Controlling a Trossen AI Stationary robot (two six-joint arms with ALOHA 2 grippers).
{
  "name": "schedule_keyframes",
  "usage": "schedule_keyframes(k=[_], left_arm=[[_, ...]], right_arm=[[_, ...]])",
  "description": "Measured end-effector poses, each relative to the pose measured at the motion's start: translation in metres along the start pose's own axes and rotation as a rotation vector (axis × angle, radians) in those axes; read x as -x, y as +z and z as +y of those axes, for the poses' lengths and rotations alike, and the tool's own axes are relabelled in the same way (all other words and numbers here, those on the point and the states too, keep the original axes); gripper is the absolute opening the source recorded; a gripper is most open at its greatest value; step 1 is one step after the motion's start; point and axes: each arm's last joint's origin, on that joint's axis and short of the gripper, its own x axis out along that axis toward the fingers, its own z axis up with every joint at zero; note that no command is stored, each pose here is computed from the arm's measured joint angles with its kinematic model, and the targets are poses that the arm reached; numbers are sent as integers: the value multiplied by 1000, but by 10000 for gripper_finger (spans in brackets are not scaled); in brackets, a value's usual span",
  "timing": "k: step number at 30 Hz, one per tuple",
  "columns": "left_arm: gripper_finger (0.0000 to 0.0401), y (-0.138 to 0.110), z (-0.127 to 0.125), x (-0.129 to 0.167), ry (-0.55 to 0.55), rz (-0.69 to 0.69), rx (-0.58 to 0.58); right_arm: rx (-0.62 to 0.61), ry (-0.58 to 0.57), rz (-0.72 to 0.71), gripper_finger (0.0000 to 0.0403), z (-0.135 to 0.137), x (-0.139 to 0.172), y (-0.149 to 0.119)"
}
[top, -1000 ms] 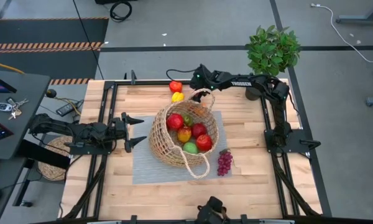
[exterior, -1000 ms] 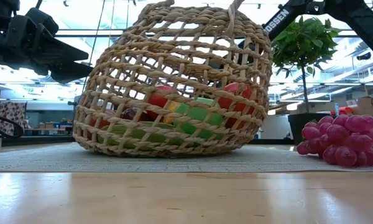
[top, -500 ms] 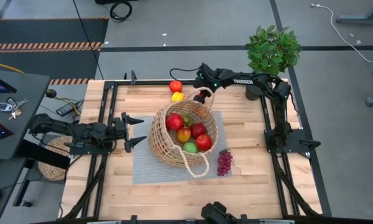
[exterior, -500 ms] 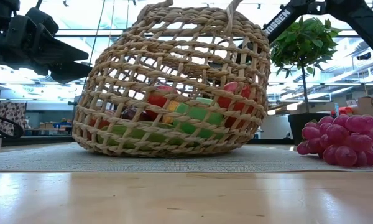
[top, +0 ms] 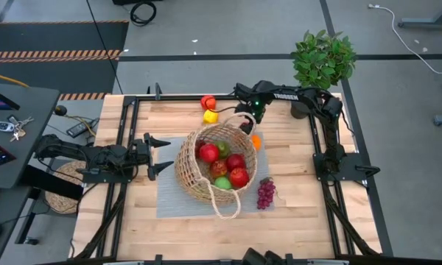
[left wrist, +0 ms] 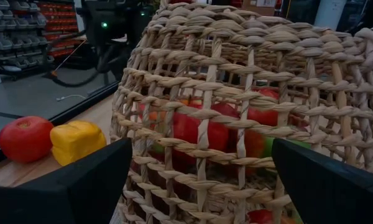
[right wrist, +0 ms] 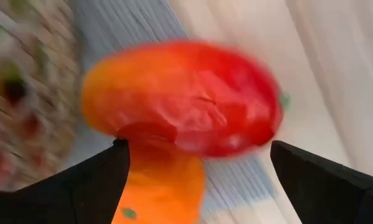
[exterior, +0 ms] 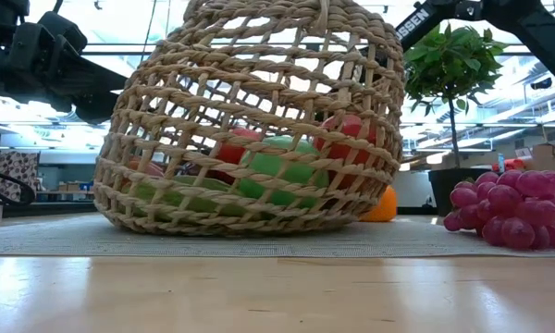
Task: Build produce basket
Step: Put the red mango into the mesh basket
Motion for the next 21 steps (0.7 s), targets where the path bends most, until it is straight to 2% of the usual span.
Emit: schedule_keyframes(k=[4,9,21], left_arm=[[394,0,0,0,0,0,0],[394,0,0,0,0,0,0],[394,0,0,0,0,0,0]], right_arm=[[1,-93,88,385,0,-1,-8],[6,-90,130,377,0,0,-12],[150,-82,-25,369,3,-7,1]])
